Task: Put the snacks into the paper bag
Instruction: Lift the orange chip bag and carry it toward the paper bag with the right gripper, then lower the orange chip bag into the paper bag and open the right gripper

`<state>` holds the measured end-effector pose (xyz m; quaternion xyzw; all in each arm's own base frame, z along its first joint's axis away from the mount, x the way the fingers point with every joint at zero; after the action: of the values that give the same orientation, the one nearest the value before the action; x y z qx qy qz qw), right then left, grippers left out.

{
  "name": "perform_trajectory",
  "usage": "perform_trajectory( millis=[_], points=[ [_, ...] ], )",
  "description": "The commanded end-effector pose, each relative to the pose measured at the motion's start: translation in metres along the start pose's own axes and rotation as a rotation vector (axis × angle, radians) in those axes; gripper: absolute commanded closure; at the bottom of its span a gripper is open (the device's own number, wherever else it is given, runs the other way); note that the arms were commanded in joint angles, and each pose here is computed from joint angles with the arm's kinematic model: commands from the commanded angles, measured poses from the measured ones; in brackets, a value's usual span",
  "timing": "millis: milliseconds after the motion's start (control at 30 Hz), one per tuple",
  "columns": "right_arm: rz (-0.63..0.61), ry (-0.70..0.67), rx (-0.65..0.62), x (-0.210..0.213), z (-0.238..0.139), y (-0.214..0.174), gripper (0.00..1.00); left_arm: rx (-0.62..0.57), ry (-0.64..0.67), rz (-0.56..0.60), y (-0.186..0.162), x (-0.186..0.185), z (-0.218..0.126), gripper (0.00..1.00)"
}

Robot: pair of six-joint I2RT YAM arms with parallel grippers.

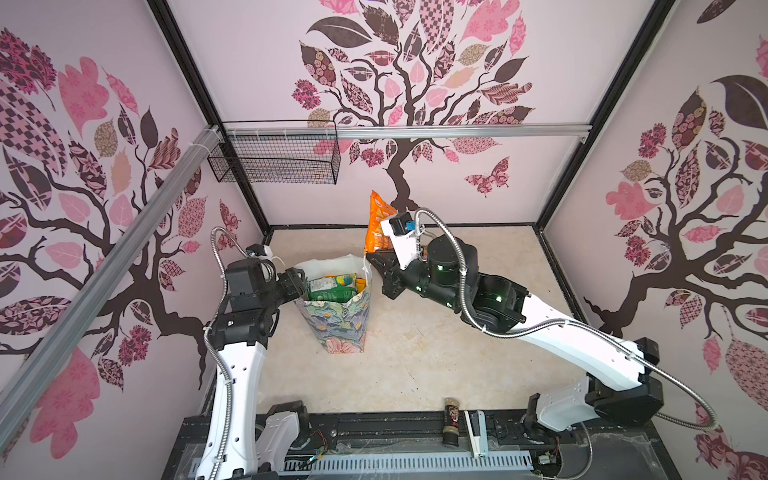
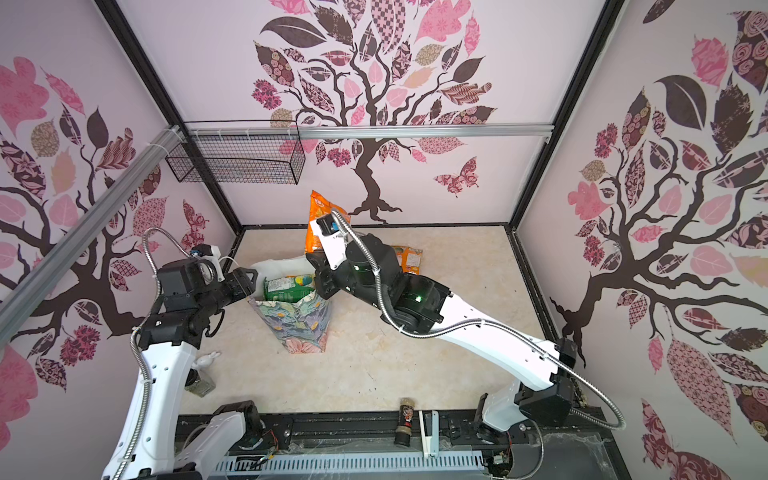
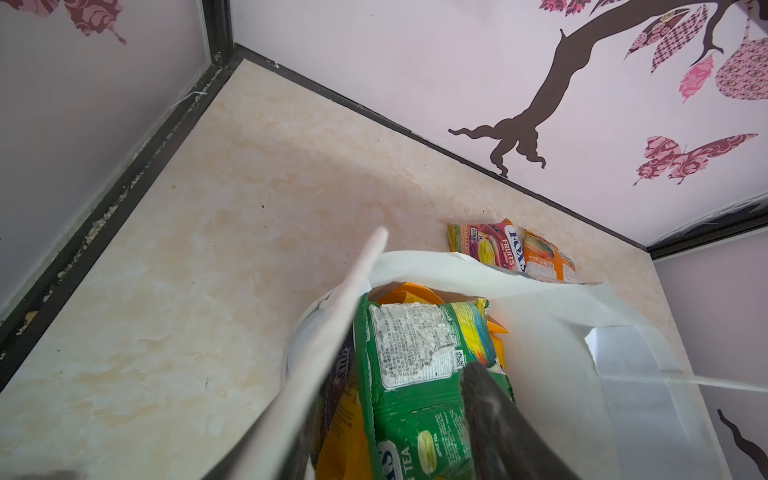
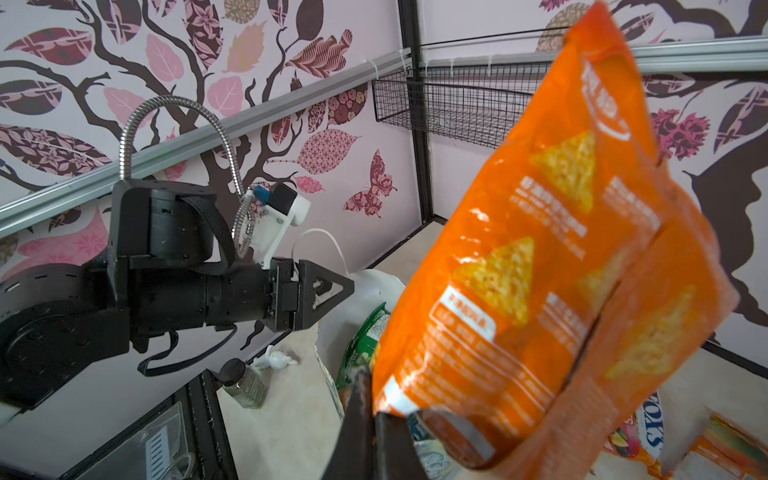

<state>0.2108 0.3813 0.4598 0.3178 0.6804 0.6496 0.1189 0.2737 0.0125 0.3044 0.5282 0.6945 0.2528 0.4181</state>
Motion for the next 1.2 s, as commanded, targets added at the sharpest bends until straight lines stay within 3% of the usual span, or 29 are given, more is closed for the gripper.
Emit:
perform_trajectory(
  millis=[0, 367, 767, 1167],
  points=[
    [-0.063, 0.063, 0.016, 0.028, 0.008, 0.007, 1.0, -0.011, 0.007, 0.005, -0.004, 0.003, 0.002, 0.4],
    [-0.148, 0.116, 0.119, 0.07, 0.061, -0.017, 1.0, -0.021, 0.011, 0.004, -0.002, 0.003, -0.001, 0.4],
    [-0.218, -0.01, 0.202, 0.053, 0.104, -0.059, 1.0, -0.023, 0.015, 0.002, -0.003, 0.004, -0.001, 0.39],
    [-0.173, -0.055, 0.288, 0.024, 0.117, -0.098, 1.0, -0.02, 0.018, -0.002, -0.003, 0.005, 0.001, 0.39]
  ],
)
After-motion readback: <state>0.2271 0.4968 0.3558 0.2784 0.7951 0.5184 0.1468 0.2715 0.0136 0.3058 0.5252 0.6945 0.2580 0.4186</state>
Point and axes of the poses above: each gripper's point midway between its finger pads, its own z axis out along the fingers, its own x axis along the line the jaws close on, y = z × x, the point moved 4 cm from there along -z, back along the fingers, and after that the axes turned 4 degrees about z, right-handed, at the moved point
